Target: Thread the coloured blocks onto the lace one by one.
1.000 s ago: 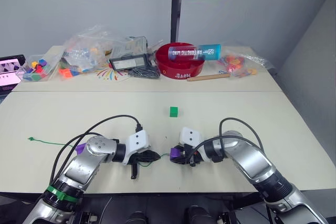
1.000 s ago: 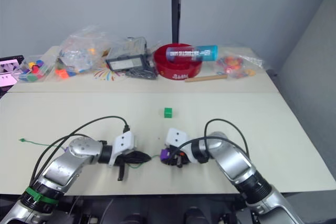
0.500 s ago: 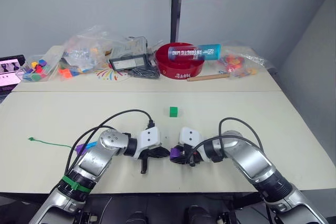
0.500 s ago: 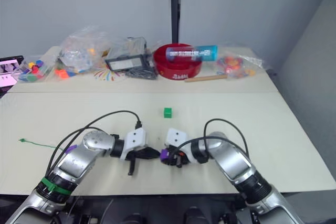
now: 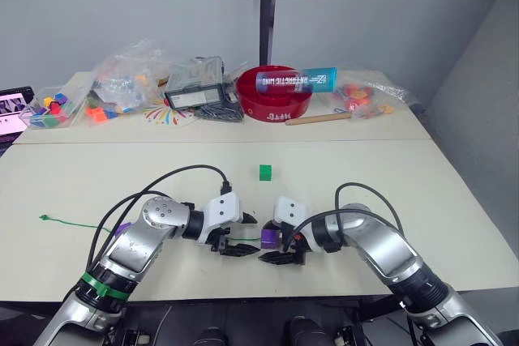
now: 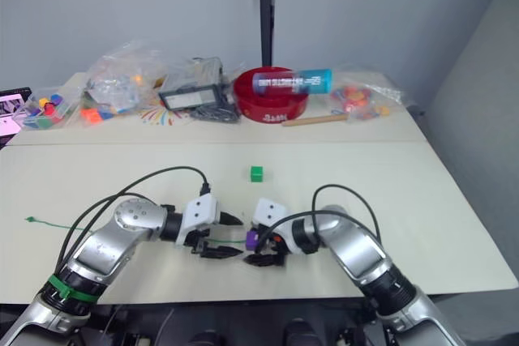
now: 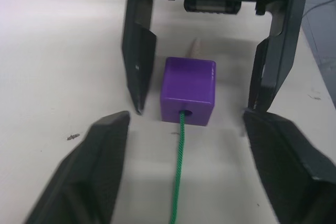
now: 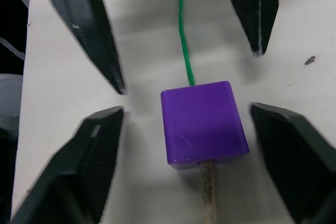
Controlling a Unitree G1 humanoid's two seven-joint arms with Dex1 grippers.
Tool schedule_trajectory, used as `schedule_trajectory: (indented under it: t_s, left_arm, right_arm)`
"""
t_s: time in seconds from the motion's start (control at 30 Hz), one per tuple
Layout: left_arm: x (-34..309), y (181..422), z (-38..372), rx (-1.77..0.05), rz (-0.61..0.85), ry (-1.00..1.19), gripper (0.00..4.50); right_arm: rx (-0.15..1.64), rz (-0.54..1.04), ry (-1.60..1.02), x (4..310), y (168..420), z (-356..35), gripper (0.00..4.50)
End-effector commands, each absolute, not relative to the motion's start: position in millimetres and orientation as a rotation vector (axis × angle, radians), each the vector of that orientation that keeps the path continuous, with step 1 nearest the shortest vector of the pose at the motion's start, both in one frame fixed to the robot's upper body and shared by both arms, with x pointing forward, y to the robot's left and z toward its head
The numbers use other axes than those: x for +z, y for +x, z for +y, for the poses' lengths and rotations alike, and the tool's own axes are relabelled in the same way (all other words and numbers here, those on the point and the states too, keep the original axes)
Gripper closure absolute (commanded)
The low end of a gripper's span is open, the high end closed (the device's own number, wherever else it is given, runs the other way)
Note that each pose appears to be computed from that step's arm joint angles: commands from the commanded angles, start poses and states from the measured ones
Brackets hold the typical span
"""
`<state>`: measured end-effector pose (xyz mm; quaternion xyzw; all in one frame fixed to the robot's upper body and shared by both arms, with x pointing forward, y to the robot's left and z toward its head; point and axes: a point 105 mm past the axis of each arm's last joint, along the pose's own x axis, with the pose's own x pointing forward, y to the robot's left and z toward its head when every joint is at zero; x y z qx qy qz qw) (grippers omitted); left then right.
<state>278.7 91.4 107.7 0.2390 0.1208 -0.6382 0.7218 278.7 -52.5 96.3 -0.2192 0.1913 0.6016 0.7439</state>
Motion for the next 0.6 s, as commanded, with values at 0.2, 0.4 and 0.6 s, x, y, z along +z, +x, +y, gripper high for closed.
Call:
schedule_trajectory:
  t_s: [0.2, 0.4, 0.6]
  left_arm:
    - [108, 282, 61, -1.456, 0.159, 0.518, 0.07]
    - [97, 285, 55, -1.47, 0.18, 0.494, 0.07]
    - [95, 289, 55, -1.464, 0.184, 0.504, 1.24]
  right_arm:
    - [1.29, 0.309, -0.431, 121, 270, -85, 0.0]
    - [1.267, 0.334, -0.437, 109, 269, -94, 0.0]
    - [1.247, 0.332, -0.439, 104, 272, -89, 0.0]
